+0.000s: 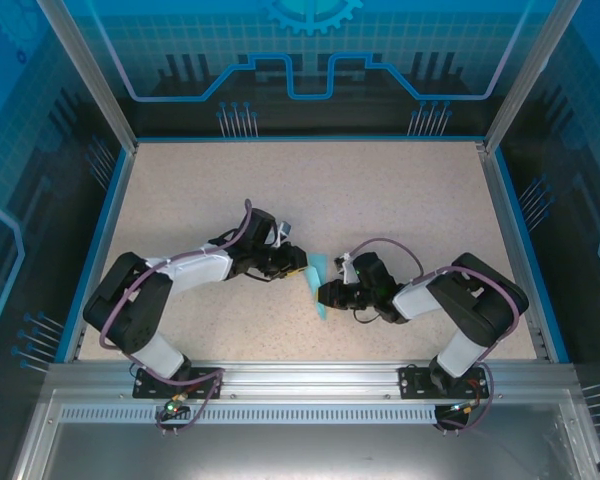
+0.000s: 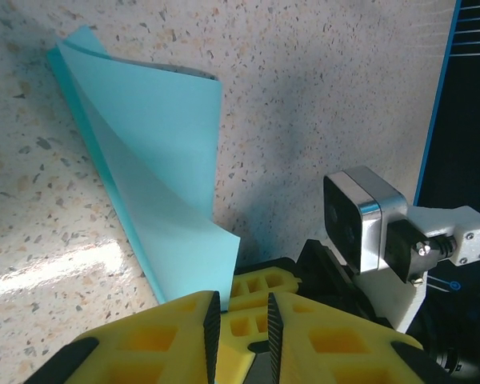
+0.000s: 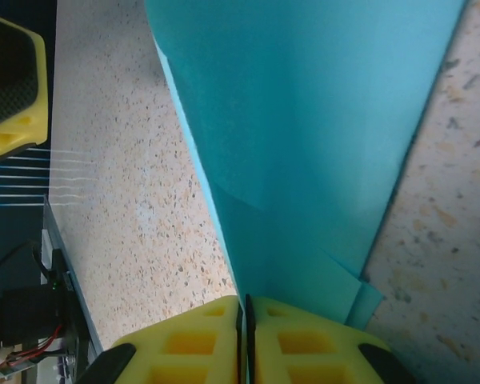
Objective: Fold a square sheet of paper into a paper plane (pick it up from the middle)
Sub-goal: Fold the wing for the fifth time at the center of the table.
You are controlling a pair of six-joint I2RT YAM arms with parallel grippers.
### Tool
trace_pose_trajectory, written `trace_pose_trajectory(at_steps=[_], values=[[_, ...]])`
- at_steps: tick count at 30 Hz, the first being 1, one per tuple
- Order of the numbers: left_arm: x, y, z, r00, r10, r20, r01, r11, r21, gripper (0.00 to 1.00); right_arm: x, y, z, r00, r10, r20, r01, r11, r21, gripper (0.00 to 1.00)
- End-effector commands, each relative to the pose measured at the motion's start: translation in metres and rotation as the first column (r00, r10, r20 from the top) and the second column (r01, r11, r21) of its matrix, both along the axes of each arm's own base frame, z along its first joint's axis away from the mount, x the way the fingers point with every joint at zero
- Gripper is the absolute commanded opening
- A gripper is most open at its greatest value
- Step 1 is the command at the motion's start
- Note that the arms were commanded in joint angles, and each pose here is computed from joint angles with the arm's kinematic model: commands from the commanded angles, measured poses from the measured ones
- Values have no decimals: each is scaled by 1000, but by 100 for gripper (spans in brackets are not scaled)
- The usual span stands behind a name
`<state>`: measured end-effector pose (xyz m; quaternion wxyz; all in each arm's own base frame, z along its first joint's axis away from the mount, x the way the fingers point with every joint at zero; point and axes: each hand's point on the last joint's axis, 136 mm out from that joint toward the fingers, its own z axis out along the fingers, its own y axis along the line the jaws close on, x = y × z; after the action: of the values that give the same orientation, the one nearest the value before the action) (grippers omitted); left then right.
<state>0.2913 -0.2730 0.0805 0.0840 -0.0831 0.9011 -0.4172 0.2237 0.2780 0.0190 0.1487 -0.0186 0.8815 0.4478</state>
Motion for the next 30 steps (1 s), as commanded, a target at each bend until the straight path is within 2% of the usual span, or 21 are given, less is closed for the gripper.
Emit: trace_pose_trajectory(at_steps=[1, 7, 16, 30], values=[[-1, -10, -1, 1000, -20, -16, 20, 999, -39, 26, -6, -20, -16, 993, -90, -77, 86, 995, -55, 12], [2, -22, -2, 999, -45, -13, 44, 997, -56, 26, -10, -24, -17, 988, -110, -109, 102, 992, -74, 15], [2, -41, -6, 995, -96, -9, 95, 991, -90, 27, -12, -25, -21, 982, -117, -147, 104, 991, -89, 14], [14, -46, -35, 994, -105, -21, 104, 993, -56, 26, -13, -25, -25, 973, -135, -187, 120, 989, -88, 16]])
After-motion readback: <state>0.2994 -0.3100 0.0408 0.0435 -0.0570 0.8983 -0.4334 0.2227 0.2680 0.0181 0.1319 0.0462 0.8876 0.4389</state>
